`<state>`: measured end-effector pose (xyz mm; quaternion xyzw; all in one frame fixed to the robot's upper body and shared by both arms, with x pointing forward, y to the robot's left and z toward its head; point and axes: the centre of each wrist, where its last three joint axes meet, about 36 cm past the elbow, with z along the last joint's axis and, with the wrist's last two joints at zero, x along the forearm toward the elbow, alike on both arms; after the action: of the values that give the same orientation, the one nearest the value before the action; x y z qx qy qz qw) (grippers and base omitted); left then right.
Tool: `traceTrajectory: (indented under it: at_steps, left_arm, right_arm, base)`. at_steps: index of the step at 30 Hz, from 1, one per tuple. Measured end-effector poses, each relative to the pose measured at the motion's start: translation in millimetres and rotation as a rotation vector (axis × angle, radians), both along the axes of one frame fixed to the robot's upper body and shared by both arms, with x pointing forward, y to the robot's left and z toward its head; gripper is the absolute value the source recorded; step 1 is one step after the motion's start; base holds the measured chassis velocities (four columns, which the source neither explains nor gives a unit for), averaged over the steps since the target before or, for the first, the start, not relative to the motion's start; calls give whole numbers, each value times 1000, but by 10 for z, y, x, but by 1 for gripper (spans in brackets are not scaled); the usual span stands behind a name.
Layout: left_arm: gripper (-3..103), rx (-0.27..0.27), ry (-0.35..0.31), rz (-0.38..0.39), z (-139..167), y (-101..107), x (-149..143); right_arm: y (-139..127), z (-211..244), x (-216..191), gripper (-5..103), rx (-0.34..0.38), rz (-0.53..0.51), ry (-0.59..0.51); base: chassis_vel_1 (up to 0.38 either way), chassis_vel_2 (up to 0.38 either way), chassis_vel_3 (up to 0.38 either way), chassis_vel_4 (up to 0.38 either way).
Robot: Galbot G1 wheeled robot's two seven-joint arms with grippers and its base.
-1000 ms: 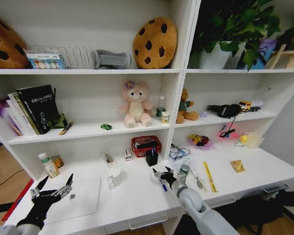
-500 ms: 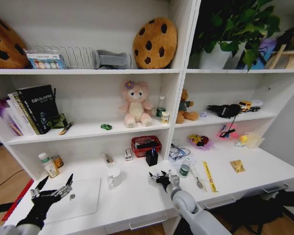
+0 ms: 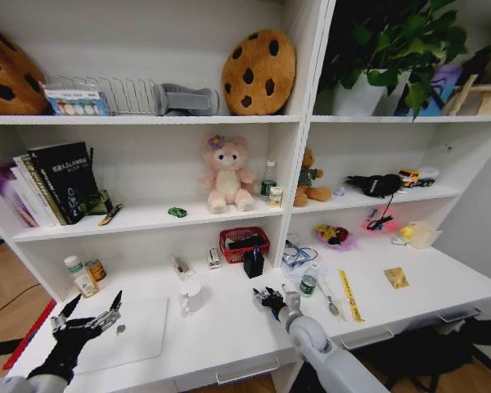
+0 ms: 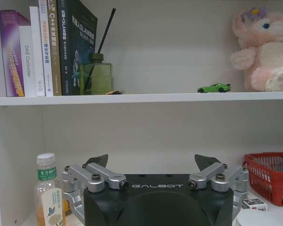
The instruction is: Organize the objects on the table.
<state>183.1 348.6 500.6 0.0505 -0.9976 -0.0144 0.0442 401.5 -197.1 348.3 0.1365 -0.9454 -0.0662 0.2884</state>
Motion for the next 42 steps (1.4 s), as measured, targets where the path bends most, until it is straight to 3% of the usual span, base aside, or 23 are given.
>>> traceTrajectory:
  at_steps: [3,6,8,15,17,28,36,42]
  left_arm:
    - [100,0,0,0,0,0,0]
    - [100,0,0,0,0,0,0]
    - [100,0,0,0,0,0,0]
    - [100,0,0,0,0,0,0]
    - [100,0,0,0,0,0,0]
    - [100,0,0,0,0,0,0]
    - [100,0,0,0,0,0,0]
    - [100,0,0,0,0,0,0]
  right_arm:
    - [-6,8,-8,41,-6,9,8]
    - [-52,18,-12,19,-36,23,22]
    - [-52,18,-9,14,-41,28,21]
    - [-46,34,67,13,-26,39,-3]
    - [-80,96,104,13,19,57,-70]
    - [-285,636,366,13,51,99,-388]
    - [-314,586,758,13,64,98,-403]
    - [-139,557,1231,13,70,114,-441]
  base:
    - [0,0,0,0]
    - [0,0,0,0]
    - [0,0,0,0]
    - [0,0,0,0]
    - [0,0,0,0]
    - [0,0,0,0]
    - [0,0,0,0]
    - [0,0,0,0]
